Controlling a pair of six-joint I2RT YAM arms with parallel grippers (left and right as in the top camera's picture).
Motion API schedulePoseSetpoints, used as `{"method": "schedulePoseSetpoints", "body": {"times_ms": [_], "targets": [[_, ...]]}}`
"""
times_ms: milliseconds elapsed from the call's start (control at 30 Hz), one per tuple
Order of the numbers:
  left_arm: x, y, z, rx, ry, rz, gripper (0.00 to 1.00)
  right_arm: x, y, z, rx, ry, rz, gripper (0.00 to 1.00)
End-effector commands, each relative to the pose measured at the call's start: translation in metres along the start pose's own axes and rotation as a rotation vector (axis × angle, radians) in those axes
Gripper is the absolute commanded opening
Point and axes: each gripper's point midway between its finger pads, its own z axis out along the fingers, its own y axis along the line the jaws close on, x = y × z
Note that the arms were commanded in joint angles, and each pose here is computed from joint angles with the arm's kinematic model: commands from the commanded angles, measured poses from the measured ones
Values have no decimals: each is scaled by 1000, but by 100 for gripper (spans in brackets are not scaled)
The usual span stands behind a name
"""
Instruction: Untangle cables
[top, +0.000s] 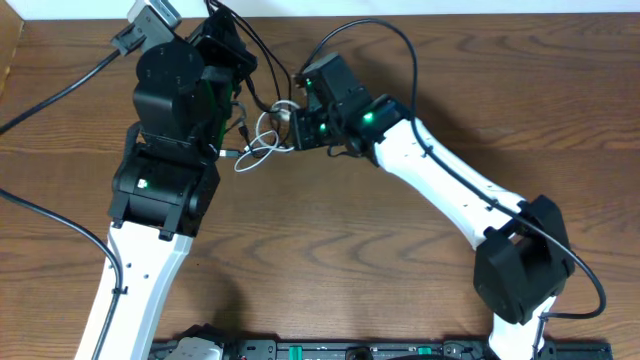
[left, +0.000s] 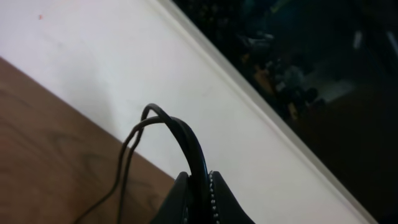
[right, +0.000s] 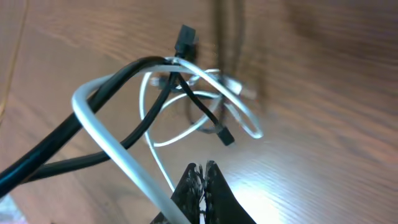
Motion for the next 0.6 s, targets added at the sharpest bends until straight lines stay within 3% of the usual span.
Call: {"method": "schedulePoseSetpoints", "body": {"times_ms": [0, 167, 367, 567], "targets": [[-16, 19, -4, -62, -31, -9, 8, -41, -57, -59, 162, -134, 72, 1], [-43, 32, -16, -91, -95, -12, 8, -58, -172, -158, 452, -240, 273, 1], [-79, 47, -35, -123, -192, -4, 7, -21, -300, -239, 802, -224, 526, 1], [-102, 61, -48, -157, -254, -16, 7, -6, -363, -269, 831, -231, 659, 1]]}}
